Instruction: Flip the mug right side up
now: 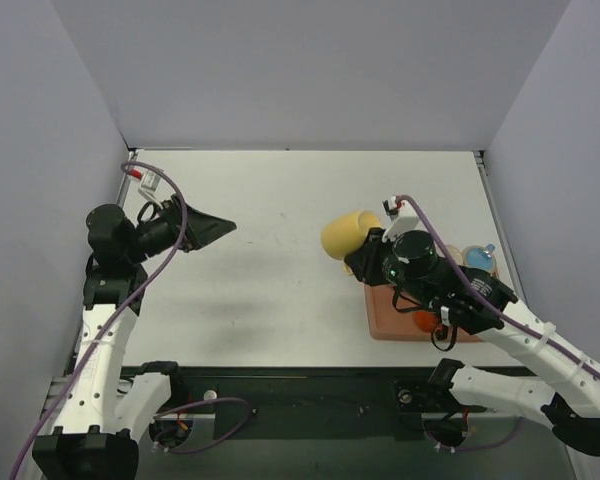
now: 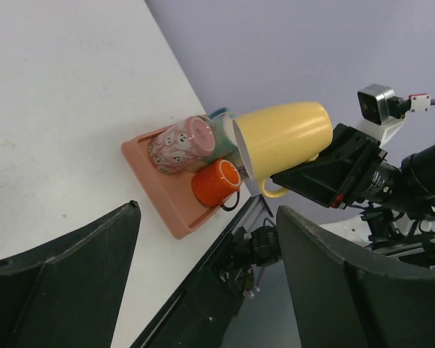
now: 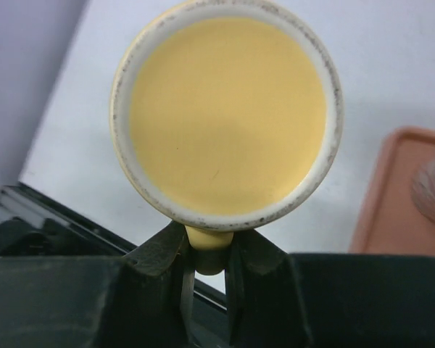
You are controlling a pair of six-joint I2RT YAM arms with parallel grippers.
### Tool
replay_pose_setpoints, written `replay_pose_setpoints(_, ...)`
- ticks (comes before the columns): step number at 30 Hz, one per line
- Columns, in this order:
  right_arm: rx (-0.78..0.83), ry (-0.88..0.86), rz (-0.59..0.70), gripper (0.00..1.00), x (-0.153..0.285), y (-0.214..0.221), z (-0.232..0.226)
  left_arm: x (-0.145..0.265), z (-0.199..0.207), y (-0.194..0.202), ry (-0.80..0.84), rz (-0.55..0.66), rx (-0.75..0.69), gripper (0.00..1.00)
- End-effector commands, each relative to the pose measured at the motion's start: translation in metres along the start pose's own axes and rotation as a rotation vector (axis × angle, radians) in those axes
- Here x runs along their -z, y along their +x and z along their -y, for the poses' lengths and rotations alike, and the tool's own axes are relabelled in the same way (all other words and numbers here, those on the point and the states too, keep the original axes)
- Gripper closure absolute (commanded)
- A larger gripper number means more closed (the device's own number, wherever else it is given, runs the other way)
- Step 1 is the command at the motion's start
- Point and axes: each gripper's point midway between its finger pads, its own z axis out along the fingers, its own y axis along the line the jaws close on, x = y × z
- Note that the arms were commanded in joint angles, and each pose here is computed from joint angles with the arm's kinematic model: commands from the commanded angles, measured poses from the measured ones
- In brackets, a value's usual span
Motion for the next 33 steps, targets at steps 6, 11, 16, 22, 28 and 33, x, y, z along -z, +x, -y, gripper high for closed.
replay_pose_setpoints(6,-0.085,-0.503,0.312,1.0,0.038,-0.133,-0.144,0.007,0.098,-0.047,0.26,0.101,0.09,0.09)
replay_pose_setpoints(11,-0.066,-0.63,0.306,1.0,0.042,-0.148,-0.193,0.008,0.114,-0.058,0.296,0.123,0.138,0.09)
replay_pose_setpoints(16,-0.05,-0.653,0.268,1.0,0.028,-0.145,-0.217,0.006,0.103,-0.05,0.281,0.102,0.217,0.15)
replay_pose_setpoints(22,-0.086,-0.709,0.233,1.0,0.013,-0.141,-0.239,0.011,0.113,-0.05,0.314,0.103,0.216,0.27)
replay_pose_setpoints(28,-0.094,-0.71,0.192,1.0,-0.004,-0.128,-0.239,0.014,0.117,-0.046,0.32,0.088,0.235,0.79)
replay_pose_setpoints(33,-0.145,-0.649,0.161,1.0,-0.029,-0.117,-0.218,0.008,0.098,-0.042,0.248,0.089,0.246,1.0)
